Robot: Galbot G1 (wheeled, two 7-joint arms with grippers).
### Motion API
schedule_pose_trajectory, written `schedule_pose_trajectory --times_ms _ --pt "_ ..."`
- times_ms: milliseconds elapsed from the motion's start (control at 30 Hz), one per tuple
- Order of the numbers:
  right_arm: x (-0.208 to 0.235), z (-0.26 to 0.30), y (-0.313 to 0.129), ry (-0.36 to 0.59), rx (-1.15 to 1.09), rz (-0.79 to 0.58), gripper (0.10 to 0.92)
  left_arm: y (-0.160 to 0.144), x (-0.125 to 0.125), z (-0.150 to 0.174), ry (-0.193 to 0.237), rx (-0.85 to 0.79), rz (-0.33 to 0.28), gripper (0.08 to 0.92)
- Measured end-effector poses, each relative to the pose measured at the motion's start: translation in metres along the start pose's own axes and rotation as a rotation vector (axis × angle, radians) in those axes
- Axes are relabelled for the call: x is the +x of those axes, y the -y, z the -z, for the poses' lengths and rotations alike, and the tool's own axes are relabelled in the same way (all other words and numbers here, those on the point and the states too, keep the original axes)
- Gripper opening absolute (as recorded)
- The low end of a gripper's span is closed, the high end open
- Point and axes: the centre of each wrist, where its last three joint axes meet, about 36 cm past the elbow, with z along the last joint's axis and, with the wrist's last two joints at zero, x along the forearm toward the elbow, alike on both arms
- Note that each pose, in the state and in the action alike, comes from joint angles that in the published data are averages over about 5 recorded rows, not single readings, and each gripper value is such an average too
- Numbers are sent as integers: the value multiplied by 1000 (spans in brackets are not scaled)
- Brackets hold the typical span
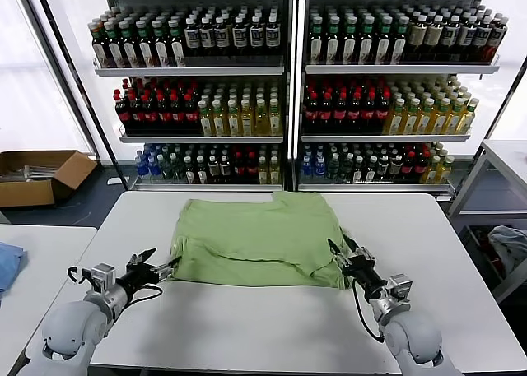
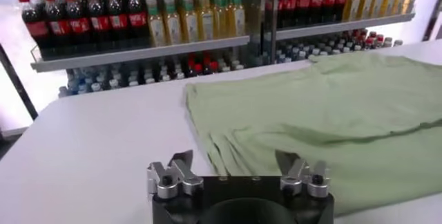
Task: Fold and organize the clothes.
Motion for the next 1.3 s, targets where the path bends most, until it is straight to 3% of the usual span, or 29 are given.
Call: schedule_pose_trajectory --times_ms 200,367,567,1100,1200,1300 --pt "20 -15 -9 -60 17 -5 808 7 -4 -12 -16 21 -1 822" --pt "27 -25 -17 -96 34 0 815 8 -7 -18 -27 35 1 823" --pt "29 -31 -20 -116 50 1 679 7 -9 -23 -38 49 -2 743" --pt "35 -39 -19 -145 63 -2 185 7 -10 -32 -50 66 -23 268" --pt "37 -39 -19 -151 63 2 120 7 -9 -32 -52 65 -25 183" --pt "41 -40 -19 -161 62 8 106 6 -6 -32 -55 62 -24 124"
